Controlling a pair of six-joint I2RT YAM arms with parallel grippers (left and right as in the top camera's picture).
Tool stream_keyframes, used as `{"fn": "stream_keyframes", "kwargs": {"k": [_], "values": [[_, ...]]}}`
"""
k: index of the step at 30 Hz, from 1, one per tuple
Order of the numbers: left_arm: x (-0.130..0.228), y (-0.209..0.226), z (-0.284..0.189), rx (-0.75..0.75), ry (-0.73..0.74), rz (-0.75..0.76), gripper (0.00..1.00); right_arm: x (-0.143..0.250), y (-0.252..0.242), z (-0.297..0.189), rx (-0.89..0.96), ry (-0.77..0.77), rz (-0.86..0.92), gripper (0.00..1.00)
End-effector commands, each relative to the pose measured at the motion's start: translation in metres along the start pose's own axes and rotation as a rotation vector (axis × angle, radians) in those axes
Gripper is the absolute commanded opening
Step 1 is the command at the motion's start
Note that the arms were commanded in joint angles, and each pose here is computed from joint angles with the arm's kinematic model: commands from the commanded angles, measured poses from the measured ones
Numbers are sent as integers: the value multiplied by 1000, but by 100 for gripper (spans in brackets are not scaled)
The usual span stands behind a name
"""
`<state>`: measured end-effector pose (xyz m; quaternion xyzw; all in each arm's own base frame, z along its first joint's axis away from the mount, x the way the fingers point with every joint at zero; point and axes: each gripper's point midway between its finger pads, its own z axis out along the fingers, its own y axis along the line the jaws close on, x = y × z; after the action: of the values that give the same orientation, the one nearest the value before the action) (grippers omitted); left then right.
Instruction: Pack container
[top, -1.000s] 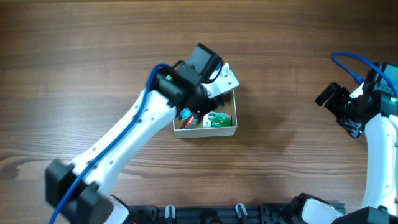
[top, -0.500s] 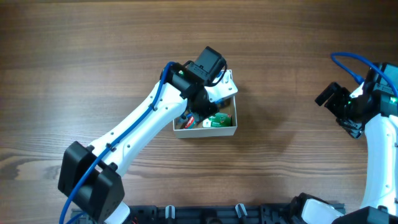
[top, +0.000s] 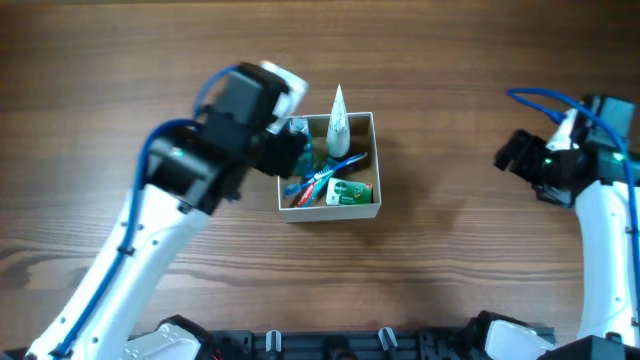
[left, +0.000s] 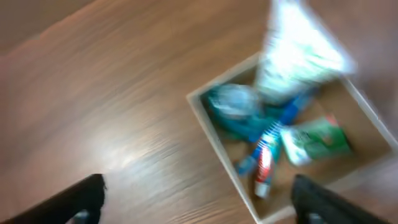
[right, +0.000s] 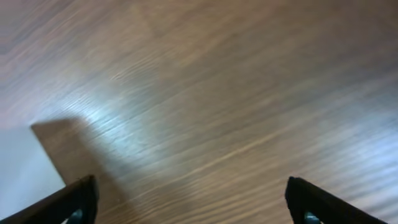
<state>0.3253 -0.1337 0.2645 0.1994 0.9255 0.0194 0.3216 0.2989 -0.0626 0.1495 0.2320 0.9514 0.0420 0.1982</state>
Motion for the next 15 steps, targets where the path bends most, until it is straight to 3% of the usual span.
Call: {"fn": "stream_keyframes", "kwargs": {"k": [1,7,15], "values": [[5,61,9,-141,12,-312,100,-22,51,-17,-78,-110,-197,100],[13,104,25,-149,21,-573,100,-36,110,-21,-121,-258,-458,100],[25,123,20,-182,41,-618,100,-44,128,-47,-178,-363,-494,100]]}}
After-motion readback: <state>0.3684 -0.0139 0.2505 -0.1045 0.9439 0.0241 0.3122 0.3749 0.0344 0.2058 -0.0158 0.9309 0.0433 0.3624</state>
